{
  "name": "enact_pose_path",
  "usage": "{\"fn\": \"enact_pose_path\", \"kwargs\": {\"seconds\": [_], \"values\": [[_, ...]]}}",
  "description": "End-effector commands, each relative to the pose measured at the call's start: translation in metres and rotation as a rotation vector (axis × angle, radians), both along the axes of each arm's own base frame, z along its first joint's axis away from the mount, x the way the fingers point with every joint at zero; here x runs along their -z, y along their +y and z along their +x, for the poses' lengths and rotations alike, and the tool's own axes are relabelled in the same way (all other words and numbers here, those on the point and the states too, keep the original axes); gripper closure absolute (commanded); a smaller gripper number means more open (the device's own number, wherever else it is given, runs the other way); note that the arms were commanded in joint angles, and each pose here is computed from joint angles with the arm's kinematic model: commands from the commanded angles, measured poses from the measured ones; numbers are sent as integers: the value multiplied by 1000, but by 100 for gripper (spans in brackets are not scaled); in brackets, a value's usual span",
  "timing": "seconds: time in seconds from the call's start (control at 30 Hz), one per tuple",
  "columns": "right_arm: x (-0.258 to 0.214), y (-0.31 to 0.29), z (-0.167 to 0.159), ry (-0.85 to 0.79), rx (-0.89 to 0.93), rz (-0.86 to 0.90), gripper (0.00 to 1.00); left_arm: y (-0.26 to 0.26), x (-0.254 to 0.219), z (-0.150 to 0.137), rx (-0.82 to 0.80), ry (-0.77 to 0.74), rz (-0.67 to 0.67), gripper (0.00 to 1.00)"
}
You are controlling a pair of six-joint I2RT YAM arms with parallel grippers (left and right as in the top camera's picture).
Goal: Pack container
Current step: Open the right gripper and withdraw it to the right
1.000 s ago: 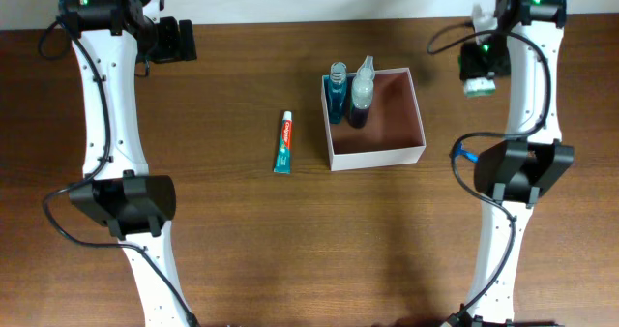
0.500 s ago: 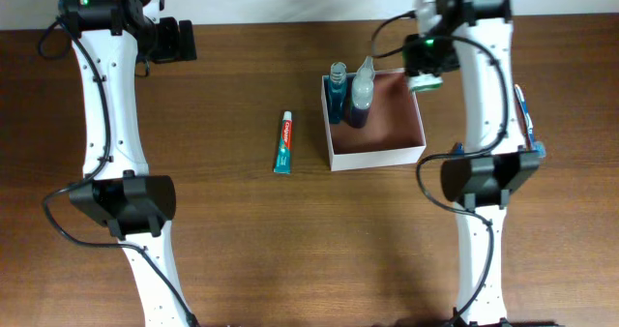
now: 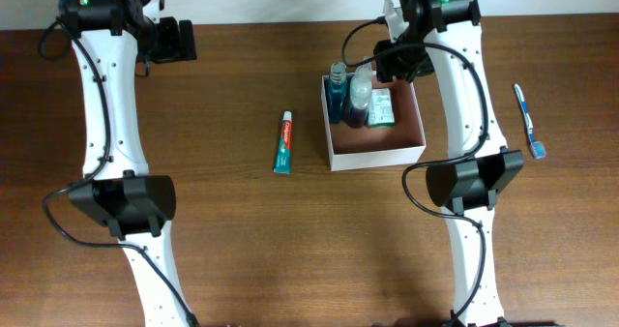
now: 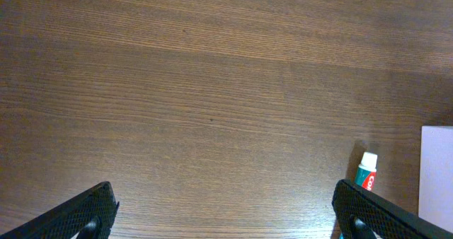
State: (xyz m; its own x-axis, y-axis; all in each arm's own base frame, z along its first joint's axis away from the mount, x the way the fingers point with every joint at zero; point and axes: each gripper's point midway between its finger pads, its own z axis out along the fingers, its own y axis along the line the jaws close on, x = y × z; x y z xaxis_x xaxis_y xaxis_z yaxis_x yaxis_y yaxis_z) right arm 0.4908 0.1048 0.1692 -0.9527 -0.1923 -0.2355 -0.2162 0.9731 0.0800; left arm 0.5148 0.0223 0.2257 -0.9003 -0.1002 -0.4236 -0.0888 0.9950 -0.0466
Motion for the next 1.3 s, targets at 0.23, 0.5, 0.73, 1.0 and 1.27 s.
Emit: {"fn": "enact_pose_path", "kwargs": {"seconds": [0.23, 0.5, 0.73, 1.0, 1.27], "values": [[-39, -73, 1, -77, 187, -44, 30, -1, 1, 1, -7, 1, -11, 1], [-70, -157, -8, -130, 372, 79, 1, -1, 1, 1, -7, 1, -11, 0], [-77, -159, -8, -133, 367, 258, 1, -1, 1, 1, -7, 1, -11, 1], [-74, -177, -10, -116, 503, 217, 1, -1, 1, 1, -7, 0, -11, 1], [-69, -215, -60, -10, 679, 94, 1, -1, 1, 1, -7, 1, -11, 1]]}}
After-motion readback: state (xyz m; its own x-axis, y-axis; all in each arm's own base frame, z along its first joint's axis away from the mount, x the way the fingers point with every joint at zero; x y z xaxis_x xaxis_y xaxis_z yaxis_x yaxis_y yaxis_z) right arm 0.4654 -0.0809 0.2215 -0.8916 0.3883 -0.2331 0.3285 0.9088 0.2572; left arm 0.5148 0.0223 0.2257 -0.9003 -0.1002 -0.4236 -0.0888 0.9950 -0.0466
